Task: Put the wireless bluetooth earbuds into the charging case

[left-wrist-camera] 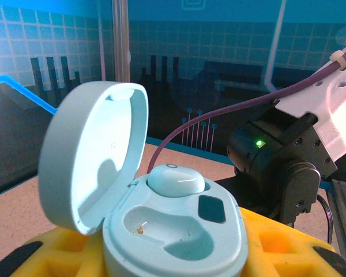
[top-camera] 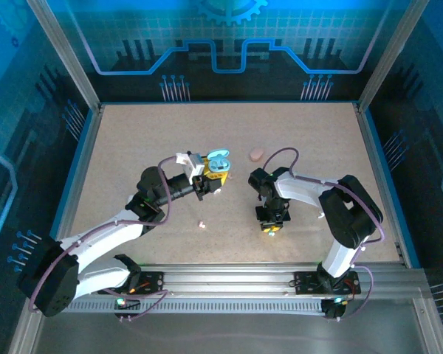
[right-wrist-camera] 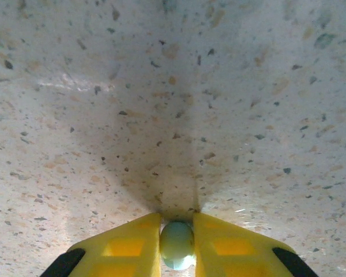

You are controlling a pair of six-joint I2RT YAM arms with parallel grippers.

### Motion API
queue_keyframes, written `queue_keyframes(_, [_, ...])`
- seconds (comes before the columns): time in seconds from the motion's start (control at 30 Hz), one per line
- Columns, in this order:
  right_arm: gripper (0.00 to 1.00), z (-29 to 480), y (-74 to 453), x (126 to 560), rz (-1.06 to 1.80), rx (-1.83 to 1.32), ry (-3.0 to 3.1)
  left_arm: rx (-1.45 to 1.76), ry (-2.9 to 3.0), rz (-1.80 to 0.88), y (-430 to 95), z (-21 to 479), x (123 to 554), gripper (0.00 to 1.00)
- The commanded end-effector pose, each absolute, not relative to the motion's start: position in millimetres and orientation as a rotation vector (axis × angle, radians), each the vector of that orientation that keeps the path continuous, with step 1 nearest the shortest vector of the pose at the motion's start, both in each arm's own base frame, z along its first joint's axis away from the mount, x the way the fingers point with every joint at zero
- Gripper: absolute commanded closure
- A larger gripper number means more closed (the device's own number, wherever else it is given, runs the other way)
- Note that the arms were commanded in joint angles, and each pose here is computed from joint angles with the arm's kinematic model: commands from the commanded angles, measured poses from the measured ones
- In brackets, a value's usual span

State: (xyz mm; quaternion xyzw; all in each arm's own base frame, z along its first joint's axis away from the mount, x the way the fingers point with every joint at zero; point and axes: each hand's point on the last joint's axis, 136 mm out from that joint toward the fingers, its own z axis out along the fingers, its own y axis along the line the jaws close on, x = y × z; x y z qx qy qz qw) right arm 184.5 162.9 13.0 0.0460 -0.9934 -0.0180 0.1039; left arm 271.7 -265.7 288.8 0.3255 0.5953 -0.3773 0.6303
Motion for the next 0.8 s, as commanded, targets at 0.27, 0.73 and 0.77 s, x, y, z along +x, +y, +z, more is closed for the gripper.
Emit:
queue_keyframes(0.27, [0.84, 60.6, 182.8, 200.7, -0.281, 0.141, -3.036, 0.742, 1.340, -0.826, -263.6, 293.9, 271.9, 0.69])
queue_keyframes(0.73, [0.82, 270.3, 236.7, 255.5, -1.688, 0.143, -2.935, 0.674, 1.379, -0.767, -276.7, 261.0, 308.5, 0.68])
queue_keyframes(0.77, [0.81, 281.6, 239.6, 256.8, -1.743, 0.165, -2.909, 0.672, 1.381, -0.761, -279.4, 257.4, 311.3, 0.68])
